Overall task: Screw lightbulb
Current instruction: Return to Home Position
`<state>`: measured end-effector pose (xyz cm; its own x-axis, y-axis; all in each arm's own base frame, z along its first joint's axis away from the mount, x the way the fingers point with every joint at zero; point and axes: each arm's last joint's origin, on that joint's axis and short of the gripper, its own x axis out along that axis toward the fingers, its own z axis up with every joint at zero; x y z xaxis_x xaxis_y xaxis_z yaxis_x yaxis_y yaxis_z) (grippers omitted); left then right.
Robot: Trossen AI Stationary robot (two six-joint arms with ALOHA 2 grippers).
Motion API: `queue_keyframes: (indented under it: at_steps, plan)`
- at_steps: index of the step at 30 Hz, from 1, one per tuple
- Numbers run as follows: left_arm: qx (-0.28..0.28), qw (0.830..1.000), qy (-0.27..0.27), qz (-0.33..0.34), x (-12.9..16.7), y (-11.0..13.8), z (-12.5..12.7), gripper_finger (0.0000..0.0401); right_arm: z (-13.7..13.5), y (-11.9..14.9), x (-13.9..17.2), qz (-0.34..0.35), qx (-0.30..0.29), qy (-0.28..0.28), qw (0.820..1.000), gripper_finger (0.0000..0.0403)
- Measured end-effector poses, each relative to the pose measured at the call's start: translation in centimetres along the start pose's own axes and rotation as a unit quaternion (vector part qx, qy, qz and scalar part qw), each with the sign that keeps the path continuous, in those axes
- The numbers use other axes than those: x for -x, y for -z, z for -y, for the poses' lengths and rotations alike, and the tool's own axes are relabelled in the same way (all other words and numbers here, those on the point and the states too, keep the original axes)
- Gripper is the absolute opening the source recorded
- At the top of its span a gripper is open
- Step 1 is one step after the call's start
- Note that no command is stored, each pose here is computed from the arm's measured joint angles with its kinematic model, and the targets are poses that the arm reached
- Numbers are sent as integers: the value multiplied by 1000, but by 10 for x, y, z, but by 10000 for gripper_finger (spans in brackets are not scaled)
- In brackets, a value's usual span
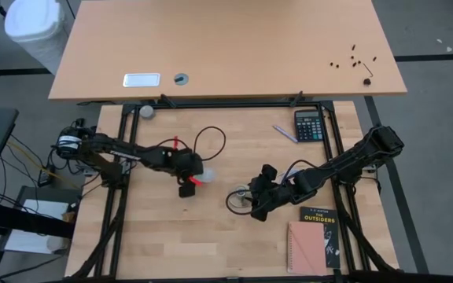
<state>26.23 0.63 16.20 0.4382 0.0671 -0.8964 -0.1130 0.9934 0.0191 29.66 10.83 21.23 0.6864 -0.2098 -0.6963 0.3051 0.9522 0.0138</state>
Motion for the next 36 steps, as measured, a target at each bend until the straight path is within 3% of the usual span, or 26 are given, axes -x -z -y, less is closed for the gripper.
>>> queue_keyframes:
  at_steps: [4, 11, 15, 20, 28, 36]
  plan:
    - [-11, 1000, -21, -12, 5, -5, -1, 257, 0, 0, 0, 1, 0, 2, 1000, 248]
    - [-26, 998, -42, 32, 21, -23, -2, 257, 0, 0, 0, 5, 9, 6, 1000, 248]
    - [-32, 995, -36, 84, 45, -37, 2, 257, -7, -2, 6, 49, 30, 26, 998, 248]
    - [-50, 987, -16, 153, 85, -43, 16, 257, -16, -8, 26, 100, 56, 11, 993, 247]
    - [-106, 965, -31, 238, 128, -21, 43, 256, -2, -16, 66, 141, 104, -11, 985, 247]
    - [-112, 958, -8, 263, 103, 27, 52, 256, 31, 24, 75, 167, 115, -69, 977, 222]
